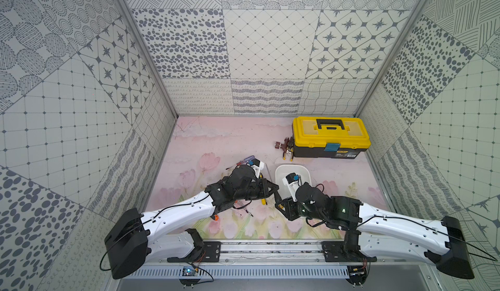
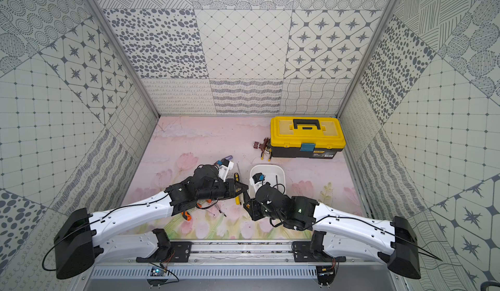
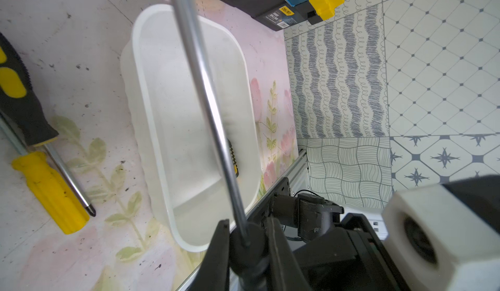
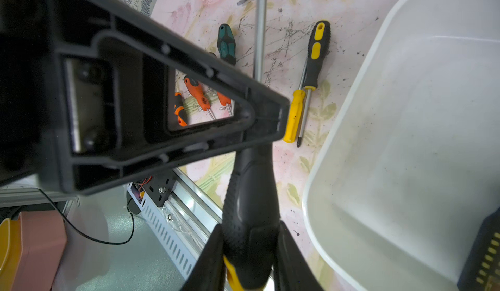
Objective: Put the screwdriver on the desktop into the storage box
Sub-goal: Place the screwdriver in the storage box.
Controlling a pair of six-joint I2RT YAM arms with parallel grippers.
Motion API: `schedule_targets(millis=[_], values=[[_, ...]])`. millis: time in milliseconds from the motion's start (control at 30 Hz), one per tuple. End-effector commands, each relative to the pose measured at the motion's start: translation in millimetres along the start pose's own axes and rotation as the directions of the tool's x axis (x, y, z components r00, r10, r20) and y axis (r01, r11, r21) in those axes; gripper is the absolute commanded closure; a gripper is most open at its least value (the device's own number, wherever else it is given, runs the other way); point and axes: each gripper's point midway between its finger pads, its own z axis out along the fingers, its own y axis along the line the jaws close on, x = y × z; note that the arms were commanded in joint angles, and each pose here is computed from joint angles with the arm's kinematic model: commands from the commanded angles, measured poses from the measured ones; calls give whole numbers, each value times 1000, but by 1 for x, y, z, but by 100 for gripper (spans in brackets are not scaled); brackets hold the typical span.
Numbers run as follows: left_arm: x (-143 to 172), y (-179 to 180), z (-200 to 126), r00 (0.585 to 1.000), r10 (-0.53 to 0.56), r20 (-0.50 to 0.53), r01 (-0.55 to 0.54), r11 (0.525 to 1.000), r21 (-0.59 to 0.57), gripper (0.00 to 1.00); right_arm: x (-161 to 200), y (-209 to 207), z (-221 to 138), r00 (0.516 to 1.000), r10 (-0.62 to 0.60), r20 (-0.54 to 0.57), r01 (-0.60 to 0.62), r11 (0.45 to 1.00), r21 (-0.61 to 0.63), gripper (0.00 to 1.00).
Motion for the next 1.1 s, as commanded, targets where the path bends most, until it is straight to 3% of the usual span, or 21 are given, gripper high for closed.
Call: schedule_targets(millis=[0, 133, 233, 267, 300, 400, 533, 833, 1067], values=[[6, 18, 0, 1000, 4, -19, -6, 998, -66, 100, -26, 24, -16, 993, 14, 116, -2, 995, -104, 100], [5, 14, -3, 1000, -2, 5, 2, 999, -33, 100, -30, 25, -25, 989, 39, 140, -19, 990, -136, 98], [3, 6, -8, 1000, 10, 28, -11, 1000, 16, 100, -31, 21, -30, 986, 91, 143, -64, 981, -182, 48], [2, 3, -11, 999, 13, 37, -15, 999, 39, 100, -31, 20, -32, 983, 120, 138, -89, 973, -213, 35], [1, -3, -14, 999, 18, 46, -21, 997, 69, 100, -31, 19, -32, 981, 149, 126, -113, 960, -256, 30], [0, -16, -22, 997, 28, 66, -38, 988, 151, 100, -28, 25, -33, 973, 217, 73, -168, 895, -414, 27], [1, -38, -37, 995, 42, 92, -68, 952, 297, 100, -25, 37, -40, 974, 221, 55, -160, 837, -524, 25], [0, -66, -67, 981, 81, 176, -154, 879, 452, 100, -21, 50, -44, 980, 196, 27, -140, 784, -605, 35], [1, -74, -78, 975, 77, 208, -175, 841, 512, 100, -18, 49, -38, 980, 198, 10, -152, 785, -600, 46]])
